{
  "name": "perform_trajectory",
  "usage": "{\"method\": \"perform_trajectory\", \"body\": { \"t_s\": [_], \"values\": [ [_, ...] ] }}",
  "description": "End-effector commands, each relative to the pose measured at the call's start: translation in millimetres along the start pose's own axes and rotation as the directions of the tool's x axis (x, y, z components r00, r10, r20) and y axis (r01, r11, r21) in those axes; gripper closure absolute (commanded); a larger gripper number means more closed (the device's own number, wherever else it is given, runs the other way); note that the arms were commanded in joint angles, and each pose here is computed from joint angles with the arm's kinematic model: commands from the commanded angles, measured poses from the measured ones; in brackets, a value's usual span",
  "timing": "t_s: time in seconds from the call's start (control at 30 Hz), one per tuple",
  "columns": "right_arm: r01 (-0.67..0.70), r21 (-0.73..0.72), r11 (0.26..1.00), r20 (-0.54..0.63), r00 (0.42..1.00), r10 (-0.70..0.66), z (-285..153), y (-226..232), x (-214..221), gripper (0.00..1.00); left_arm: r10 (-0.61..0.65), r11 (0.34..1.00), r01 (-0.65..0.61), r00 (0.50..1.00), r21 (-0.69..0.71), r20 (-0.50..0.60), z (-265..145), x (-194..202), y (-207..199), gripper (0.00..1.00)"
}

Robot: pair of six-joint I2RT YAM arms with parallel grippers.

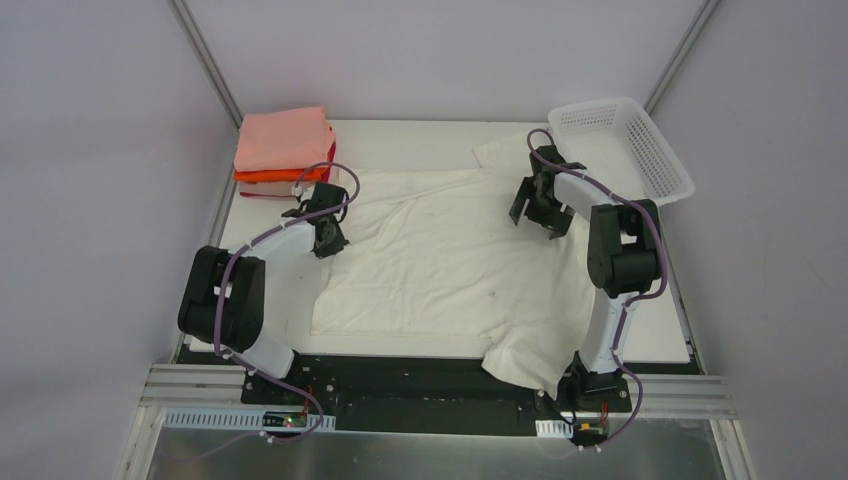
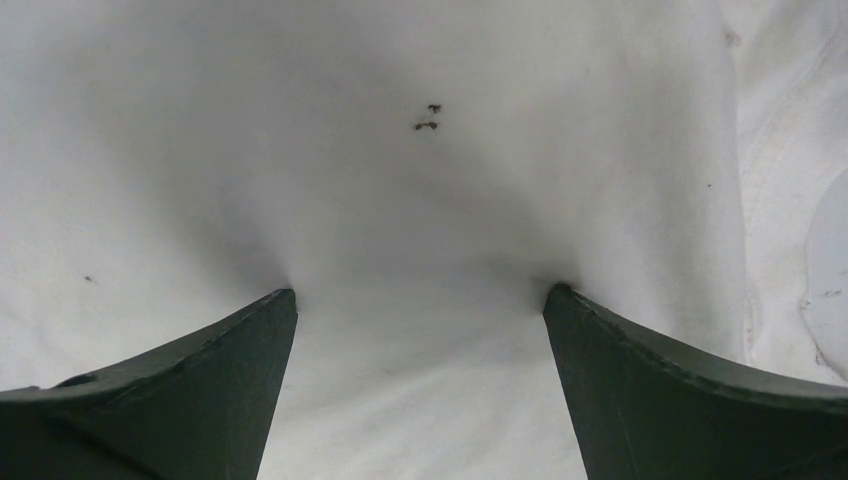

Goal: Fold and stack the t-shirts
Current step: Flatten out the tshirt

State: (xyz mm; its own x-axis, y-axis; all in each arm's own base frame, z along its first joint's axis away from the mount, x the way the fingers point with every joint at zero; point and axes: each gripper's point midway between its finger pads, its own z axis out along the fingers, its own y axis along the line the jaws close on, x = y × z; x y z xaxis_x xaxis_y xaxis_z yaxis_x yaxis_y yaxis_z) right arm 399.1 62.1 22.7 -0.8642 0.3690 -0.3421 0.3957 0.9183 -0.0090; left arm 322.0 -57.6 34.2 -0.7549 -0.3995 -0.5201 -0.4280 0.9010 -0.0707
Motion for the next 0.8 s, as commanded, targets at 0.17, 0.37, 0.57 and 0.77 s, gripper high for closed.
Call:
{"method": "perform_trajectory", "body": {
  "t_s": [0.17,0.37,0.57,0.77],
  "values": [
    [0.029,0.055,0.998,-0.039,0.999,-0.027,5.5,-18.3,12.4,0.00,0.000,0.997,0.009,0.993,-0.073,0.122,8.2,-46.6,12.0,1.00],
    [0.029,0.048,0.998,-0.044,0.999,-0.027,4.8,-18.0,13.4,0.00,-0.023,0.993,0.037,0.991,-0.108,0.129,11.1,-48.9,23.9,1.00],
    [0.033,0.047,0.998,-0.043,0.999,-0.031,3.9,-18.2,13.8,0.00,-0.035,0.991,0.049,0.993,-0.121,0.109,16.4,-51.9,27.6,1.00],
    [0.027,-0.005,1.000,-0.029,0.999,-0.027,-7.5,-9.1,7.6,0.00,-0.045,0.983,0.061,0.995,-0.175,0.094,2.5,-55.8,35.9,0.56]
  ]
}}
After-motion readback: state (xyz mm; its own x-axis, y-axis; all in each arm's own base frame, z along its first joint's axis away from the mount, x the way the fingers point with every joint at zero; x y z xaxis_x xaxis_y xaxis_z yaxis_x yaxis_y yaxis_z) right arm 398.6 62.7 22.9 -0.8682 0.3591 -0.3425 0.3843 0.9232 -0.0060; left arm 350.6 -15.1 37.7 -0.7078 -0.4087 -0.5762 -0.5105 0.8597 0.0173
